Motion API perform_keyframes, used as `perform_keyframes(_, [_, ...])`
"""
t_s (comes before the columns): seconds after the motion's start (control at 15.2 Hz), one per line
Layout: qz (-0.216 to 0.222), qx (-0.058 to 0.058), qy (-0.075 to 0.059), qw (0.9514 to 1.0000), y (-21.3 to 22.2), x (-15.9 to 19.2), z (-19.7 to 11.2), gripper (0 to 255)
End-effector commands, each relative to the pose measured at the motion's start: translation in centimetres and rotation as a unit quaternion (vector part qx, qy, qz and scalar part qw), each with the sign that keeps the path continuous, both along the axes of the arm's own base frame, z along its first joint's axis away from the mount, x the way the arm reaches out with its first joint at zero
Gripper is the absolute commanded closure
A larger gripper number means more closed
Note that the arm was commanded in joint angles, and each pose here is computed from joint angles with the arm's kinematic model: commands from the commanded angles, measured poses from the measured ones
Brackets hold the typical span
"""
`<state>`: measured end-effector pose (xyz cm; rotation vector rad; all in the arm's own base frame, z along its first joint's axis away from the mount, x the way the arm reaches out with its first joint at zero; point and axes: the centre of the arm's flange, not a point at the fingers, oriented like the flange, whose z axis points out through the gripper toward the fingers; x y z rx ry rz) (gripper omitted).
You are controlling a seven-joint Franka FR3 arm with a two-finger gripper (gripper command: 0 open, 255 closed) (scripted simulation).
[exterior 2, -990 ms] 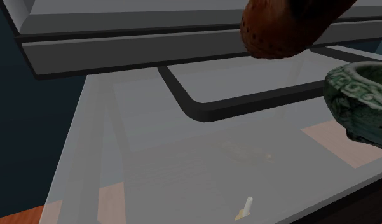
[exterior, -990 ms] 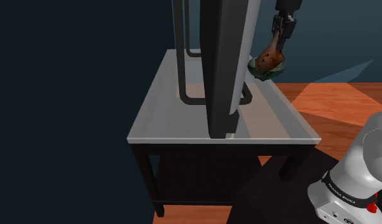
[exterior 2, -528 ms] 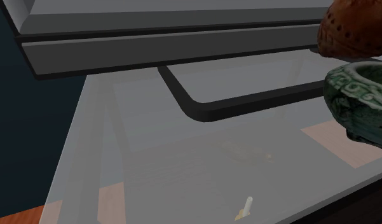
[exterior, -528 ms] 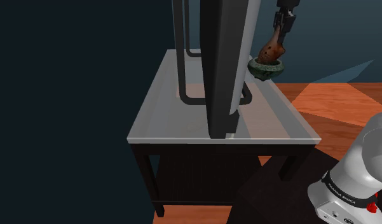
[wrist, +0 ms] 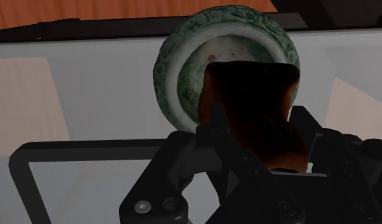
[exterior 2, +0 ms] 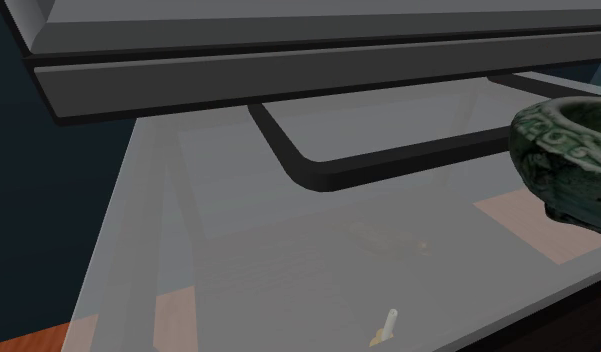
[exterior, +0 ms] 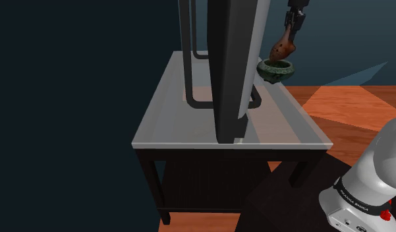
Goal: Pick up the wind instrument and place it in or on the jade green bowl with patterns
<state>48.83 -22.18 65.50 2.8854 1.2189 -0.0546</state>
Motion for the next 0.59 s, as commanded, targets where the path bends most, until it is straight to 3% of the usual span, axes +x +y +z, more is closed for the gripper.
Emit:
perform_keyframes(0.0, [0.000,0.000,-0.001,1.0000,-0.3,0.3,-1.0,255])
perform_keyframes(0.53, [0.000,0.000,-0.001,1.0000,-0.3,0.3,-5.2,255])
